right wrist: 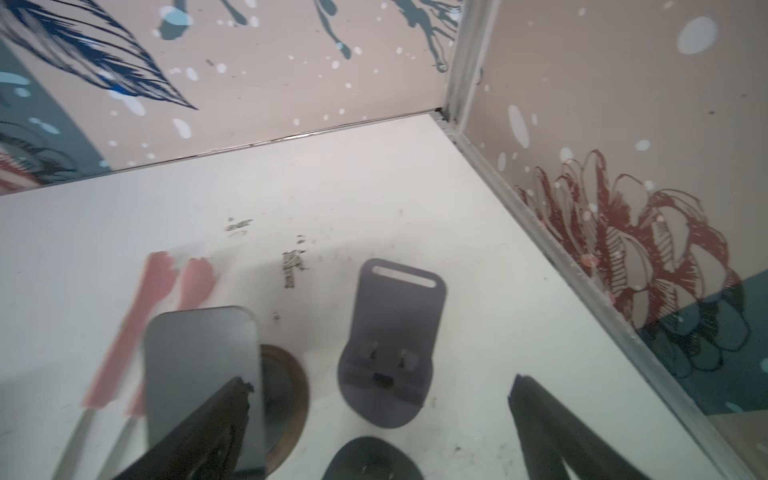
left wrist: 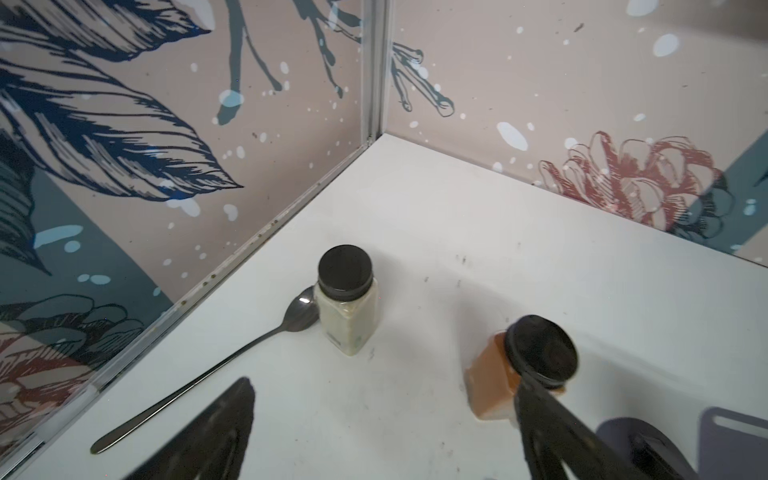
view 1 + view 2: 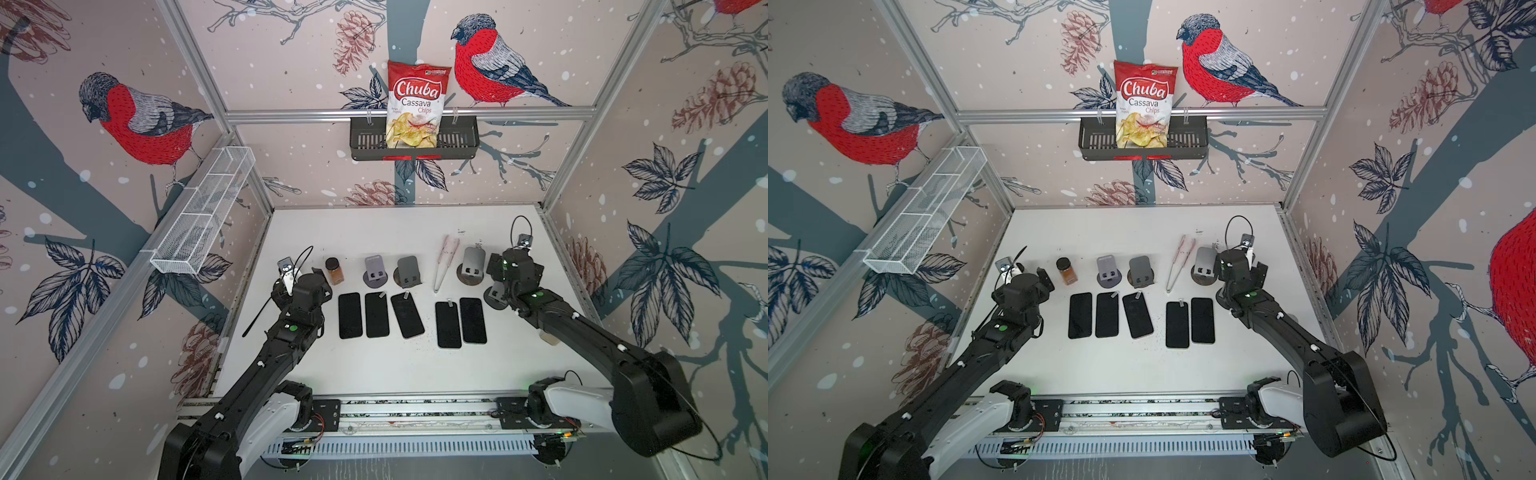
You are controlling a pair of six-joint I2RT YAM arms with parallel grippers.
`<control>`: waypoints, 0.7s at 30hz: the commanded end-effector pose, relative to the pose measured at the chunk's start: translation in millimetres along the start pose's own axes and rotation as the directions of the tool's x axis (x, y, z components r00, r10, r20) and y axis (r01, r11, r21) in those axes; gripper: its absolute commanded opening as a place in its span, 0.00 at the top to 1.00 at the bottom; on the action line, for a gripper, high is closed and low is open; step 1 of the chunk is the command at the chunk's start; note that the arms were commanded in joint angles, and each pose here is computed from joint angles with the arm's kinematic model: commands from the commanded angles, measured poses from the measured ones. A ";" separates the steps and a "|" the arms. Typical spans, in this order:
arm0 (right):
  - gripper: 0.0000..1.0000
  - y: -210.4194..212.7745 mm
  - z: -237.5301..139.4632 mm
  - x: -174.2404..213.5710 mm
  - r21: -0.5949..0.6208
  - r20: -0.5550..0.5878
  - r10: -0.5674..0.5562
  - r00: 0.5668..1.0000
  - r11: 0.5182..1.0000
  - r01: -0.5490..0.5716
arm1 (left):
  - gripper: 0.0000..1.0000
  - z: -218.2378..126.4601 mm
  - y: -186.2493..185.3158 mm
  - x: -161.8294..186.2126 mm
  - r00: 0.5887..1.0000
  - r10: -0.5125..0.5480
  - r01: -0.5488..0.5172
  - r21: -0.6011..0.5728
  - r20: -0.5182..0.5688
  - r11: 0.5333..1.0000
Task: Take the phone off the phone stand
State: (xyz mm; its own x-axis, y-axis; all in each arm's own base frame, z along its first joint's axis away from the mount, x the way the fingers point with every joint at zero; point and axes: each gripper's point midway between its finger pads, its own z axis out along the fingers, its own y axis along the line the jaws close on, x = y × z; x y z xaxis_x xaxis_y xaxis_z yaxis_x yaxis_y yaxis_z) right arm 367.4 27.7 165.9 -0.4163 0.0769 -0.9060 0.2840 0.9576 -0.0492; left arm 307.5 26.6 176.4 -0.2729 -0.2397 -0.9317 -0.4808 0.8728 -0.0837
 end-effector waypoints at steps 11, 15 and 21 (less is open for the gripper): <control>0.01 -38.5 36.8 23.6 0.113 0.198 -0.006 0.980 0.993 -0.017 | 0.04 30.1 -0.3 12.9 0.984 0.051 -0.052 0.002 0.170 0.999; 0.01 -34.3 36.5 18.7 0.078 0.237 -0.035 0.971 0.997 0.017 | 0.04 36.1 -2.0 20.5 0.979 0.050 -0.055 0.020 0.198 0.998; 0.00 -49.4 39.1 21.8 0.054 0.263 0.031 0.964 0.997 -0.046 | 0.04 42.8 -9.2 11.8 0.963 0.046 -0.063 0.056 0.267 0.996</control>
State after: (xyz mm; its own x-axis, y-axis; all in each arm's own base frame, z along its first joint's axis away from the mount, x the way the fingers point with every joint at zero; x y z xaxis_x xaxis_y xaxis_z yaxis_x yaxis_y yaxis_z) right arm 372.8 -26.0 120.7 -0.2141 0.0009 -0.9768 0.3640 0.9280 -0.0789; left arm 331.8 38.3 117.3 -0.2017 -0.0951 -0.9748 -0.4468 0.8946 0.0052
